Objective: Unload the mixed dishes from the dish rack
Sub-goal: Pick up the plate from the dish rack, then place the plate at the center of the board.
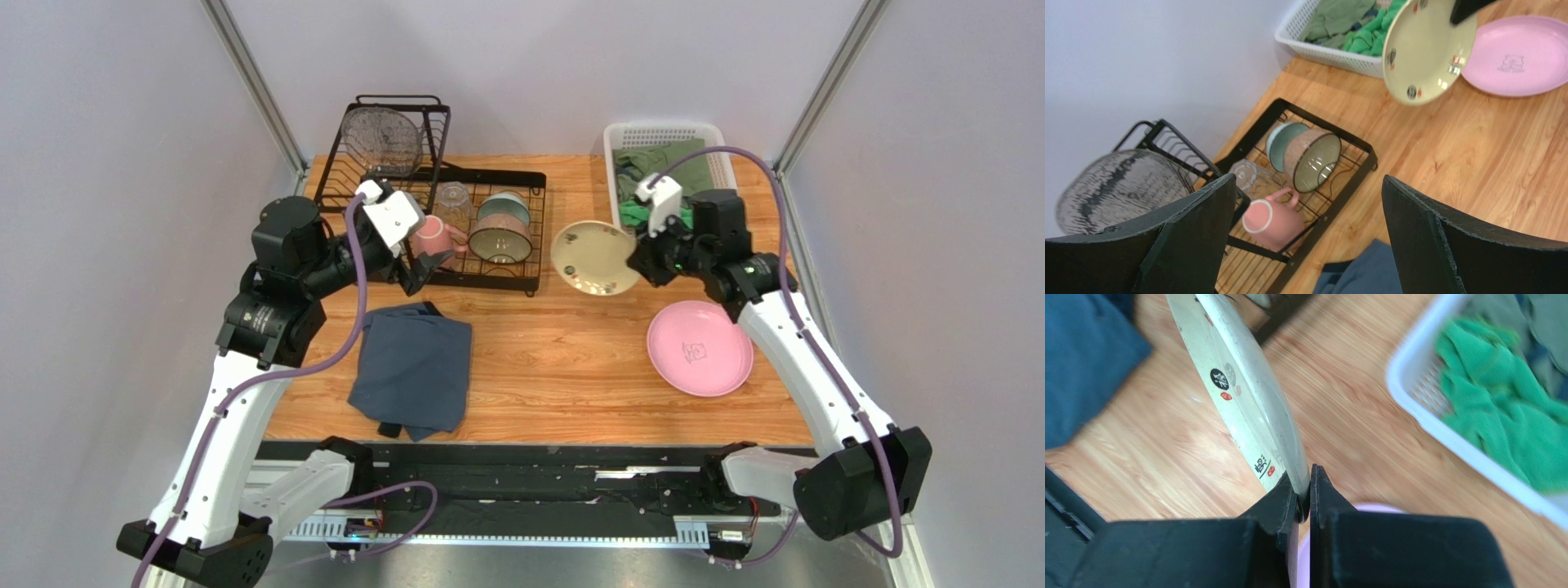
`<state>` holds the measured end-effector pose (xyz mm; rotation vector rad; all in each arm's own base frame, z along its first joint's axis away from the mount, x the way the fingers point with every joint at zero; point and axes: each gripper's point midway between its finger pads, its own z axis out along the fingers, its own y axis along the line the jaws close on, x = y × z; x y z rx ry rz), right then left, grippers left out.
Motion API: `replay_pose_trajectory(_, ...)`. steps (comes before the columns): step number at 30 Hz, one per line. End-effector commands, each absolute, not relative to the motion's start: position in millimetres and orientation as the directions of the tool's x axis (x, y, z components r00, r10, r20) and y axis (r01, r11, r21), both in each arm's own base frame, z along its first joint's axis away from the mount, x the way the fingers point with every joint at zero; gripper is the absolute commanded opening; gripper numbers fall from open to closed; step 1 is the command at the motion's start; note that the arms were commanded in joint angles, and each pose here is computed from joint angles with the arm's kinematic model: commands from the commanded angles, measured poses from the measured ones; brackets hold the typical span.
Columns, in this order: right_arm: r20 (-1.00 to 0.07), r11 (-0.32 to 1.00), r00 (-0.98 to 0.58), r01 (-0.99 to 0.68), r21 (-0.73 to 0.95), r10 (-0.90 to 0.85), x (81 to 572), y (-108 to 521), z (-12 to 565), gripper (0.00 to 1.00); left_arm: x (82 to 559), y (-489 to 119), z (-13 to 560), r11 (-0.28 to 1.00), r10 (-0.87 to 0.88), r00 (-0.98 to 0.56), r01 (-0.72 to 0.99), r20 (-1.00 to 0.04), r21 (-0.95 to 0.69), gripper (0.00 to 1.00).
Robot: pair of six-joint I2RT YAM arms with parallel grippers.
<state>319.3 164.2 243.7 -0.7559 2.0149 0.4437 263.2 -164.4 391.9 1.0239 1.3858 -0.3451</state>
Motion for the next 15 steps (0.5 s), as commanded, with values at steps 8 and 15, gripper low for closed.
replay_pose_trajectory(8, -0.745, 0.828, -0.562, -0.56, 0.023, -0.36, 294.3, 34.5, 177.3, 0.0, 260.0, -166.5, 321.7, 0.48, 0.441, 0.082, 0.82, -0.894, 0.312, 0.94)
replay_pose_trajectory(15, -0.677, 0.847, -0.673, -0.513, 0.138, -0.297, 278.1, -7.5, 149.3, 0.0, 260.7, -172.5, 293.5, 0.438, 0.461, 0.024, 0.863, -0.887, 0.251, 0.92)
